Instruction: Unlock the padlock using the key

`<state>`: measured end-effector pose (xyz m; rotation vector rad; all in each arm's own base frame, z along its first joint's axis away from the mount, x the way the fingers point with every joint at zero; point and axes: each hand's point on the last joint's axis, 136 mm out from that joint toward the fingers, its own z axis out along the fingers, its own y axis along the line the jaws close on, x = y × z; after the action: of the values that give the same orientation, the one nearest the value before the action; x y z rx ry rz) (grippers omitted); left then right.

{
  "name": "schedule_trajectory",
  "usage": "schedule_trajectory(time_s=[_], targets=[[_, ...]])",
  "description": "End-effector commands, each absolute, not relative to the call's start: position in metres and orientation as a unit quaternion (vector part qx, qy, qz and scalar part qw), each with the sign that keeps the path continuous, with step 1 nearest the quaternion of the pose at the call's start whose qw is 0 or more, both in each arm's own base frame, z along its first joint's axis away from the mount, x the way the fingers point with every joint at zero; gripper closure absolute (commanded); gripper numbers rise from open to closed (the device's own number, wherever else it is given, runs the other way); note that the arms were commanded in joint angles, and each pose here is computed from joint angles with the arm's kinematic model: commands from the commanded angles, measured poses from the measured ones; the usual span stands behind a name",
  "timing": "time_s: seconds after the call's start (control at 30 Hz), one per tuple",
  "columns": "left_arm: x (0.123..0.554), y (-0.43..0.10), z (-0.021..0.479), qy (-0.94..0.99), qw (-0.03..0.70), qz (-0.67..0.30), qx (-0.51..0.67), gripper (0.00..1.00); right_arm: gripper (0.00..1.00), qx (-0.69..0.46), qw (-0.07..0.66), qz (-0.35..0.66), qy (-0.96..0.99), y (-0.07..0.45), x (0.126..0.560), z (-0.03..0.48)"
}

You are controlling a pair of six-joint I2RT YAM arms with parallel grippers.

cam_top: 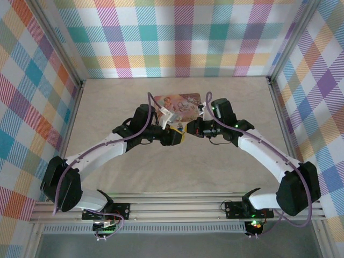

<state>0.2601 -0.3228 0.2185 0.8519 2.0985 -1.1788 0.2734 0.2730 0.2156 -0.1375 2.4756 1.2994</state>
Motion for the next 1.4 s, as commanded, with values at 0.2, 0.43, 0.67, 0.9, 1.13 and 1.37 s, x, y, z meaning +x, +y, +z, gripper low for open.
schedule_trajectory(time_s=[0.2,0.43,0.67,0.9,1.13,1.37], targets=[[0.263,-0.329,0.217,0.788,0.296,-0.423,0.335,0.69,1.0,-0.051,0.162,0.467,0.868,0.279,0.272,0.226],[0.267,-0.324,0.21,0.799,0.302,-0.405,0.326,1.0,0.96,-0.045,0.161,0.462,0.871,0.278,0.272,0.224],[0.271,-0.32,0.205,0.807,0.307,-0.397,0.313,1.0,0.57,-0.028,0.177,0.44,0.88,0.268,0.275,0.221],[0.272,-0.321,0.206,0.804,0.303,-0.409,0.307,1.0,0.52,0.0,0.227,0.423,0.877,0.25,0.28,0.227],[0.272,-0.323,0.205,0.803,0.297,-0.417,0.305,1.0,0.71,0.006,0.223,0.454,0.863,0.256,0.278,0.22],[0.273,-0.324,0.205,0.802,0.297,-0.418,0.305,1.0,0.75,0.004,0.199,0.474,0.858,0.268,0.28,0.216]])
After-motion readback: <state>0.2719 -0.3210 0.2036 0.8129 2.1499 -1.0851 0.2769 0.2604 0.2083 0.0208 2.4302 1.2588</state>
